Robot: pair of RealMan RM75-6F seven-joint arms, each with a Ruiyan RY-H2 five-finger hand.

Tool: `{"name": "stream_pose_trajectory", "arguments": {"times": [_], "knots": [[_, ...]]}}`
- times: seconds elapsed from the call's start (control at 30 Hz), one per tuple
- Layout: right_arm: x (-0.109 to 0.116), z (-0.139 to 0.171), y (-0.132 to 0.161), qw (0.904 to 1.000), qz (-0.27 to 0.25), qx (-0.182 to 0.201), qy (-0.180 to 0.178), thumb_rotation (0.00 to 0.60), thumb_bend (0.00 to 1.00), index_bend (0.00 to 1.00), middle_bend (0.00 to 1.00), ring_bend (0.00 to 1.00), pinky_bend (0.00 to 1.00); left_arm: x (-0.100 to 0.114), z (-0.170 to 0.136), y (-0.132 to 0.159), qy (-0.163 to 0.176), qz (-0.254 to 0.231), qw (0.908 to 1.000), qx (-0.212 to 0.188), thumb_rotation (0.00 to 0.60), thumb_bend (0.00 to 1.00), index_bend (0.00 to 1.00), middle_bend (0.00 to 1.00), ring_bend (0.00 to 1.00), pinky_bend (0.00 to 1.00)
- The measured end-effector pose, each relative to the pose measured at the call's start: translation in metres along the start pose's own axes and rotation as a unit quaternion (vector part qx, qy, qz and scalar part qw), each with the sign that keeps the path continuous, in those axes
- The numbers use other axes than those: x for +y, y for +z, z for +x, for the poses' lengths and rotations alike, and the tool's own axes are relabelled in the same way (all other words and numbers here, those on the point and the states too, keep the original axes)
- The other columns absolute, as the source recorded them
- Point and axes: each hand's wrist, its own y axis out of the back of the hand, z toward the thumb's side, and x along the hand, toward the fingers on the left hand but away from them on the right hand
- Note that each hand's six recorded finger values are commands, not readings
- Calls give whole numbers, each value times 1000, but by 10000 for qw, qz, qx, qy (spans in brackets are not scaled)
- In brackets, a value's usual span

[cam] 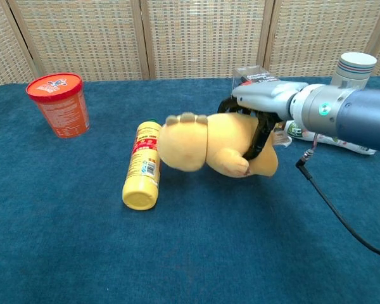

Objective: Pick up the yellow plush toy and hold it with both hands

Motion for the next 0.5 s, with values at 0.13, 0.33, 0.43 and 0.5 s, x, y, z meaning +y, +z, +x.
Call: {"name": "stream_pose_trajectory", "arguments": {"times": [0.13, 0.33, 0.43, 0.5], "knots": [[27, 3, 1, 9939, -1065, 56, -283, 600, 634, 549, 596, 631, 665, 1, 5, 3, 23, -112, 9999, -57, 600, 0, 0, 0, 0, 0], [77, 1, 10, 9643, -2563, 257, -620, 600, 636, 553, 601, 634, 665, 11, 31, 23, 146, -462, 9981, -390, 600, 0, 0, 0, 0, 0], [84, -2, 17, 9519, -3001, 304, -538, 600, 640, 555, 602, 634, 665, 19, 50, 40, 232, -647, 9953, -686, 600, 0, 0, 0, 0, 0], [85, -5, 23, 9425, -3296, 339, -438, 600, 642, 555, 603, 634, 665, 24, 63, 55, 308, -739, 9924, -931, 600, 0, 0, 0, 0, 0]]}}
